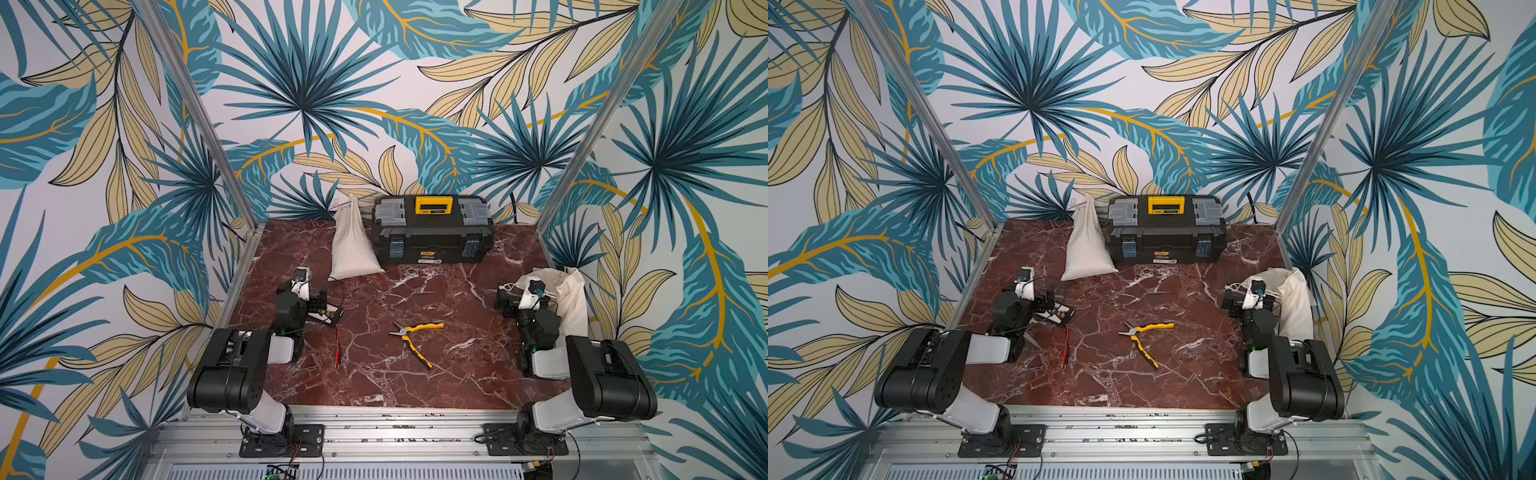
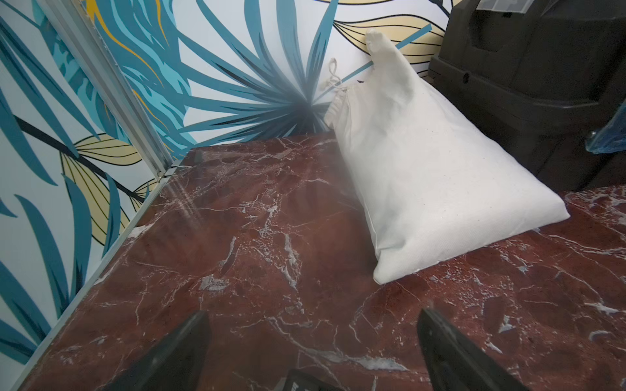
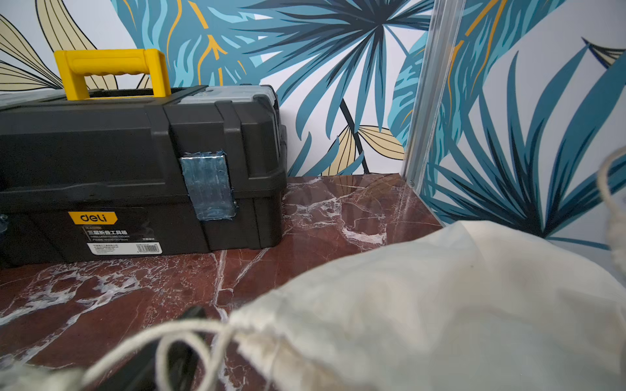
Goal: Close the soil bag
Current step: Move the soil bag to the center of the board.
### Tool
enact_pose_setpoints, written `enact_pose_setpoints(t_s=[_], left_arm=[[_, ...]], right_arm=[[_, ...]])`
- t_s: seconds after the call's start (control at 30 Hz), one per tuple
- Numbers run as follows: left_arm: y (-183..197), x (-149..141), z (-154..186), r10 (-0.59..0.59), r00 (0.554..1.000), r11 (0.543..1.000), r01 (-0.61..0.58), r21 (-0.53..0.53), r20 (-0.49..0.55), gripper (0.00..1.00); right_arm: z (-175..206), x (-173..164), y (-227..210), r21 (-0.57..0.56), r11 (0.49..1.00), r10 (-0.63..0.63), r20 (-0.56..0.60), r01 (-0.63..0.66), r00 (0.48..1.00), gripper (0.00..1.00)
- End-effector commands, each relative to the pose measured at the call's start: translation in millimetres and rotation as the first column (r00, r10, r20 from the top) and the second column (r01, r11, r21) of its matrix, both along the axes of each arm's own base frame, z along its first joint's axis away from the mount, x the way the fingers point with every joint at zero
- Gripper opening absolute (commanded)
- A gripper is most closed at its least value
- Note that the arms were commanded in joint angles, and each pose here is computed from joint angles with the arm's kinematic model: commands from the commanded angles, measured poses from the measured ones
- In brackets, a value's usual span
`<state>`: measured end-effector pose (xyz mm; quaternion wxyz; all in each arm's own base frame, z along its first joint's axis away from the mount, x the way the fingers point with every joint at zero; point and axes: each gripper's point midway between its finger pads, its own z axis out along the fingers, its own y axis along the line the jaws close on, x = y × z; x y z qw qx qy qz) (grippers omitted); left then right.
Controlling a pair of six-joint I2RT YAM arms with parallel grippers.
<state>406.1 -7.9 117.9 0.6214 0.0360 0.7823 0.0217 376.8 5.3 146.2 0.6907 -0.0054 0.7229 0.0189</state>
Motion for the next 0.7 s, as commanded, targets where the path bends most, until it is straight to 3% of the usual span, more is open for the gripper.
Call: enact_pose_setpoints(t_s=[0.0,0.43,0.6,0.67], left_arm=[[-1.4,-1.3,-0.7,-0.008,1.000,1.000,0.008,-0.010,-0.002,1.00],[-2.5,-1.9,0.9,-0.016,1.000,1.000,0.016,-0.012,0.004,1.00],[-5.1,-3.2,38.7,0.018,0.999,0.999,-0.017,0.036,-0.031,1.00],[-9.8,-2.0,60.1,0.027,0.999,1.000,-0.027,-0.012,-0.034,1.00]], right_arm=[[1.1,-0.4,-1.0,-0.009,1.000,-0.002,0.004,0.002,1.000,0.99],[2.2,2.6,0.2,-0.015,1.000,0.007,-0.010,-0.007,1.000,0.99],[19.0,7.4,7.4,0.009,0.999,0.042,-0.072,-0.041,0.996,0.99],[35.3,10.1,11.8,0.056,0.997,0.061,-0.084,-0.056,0.995,0.99]])
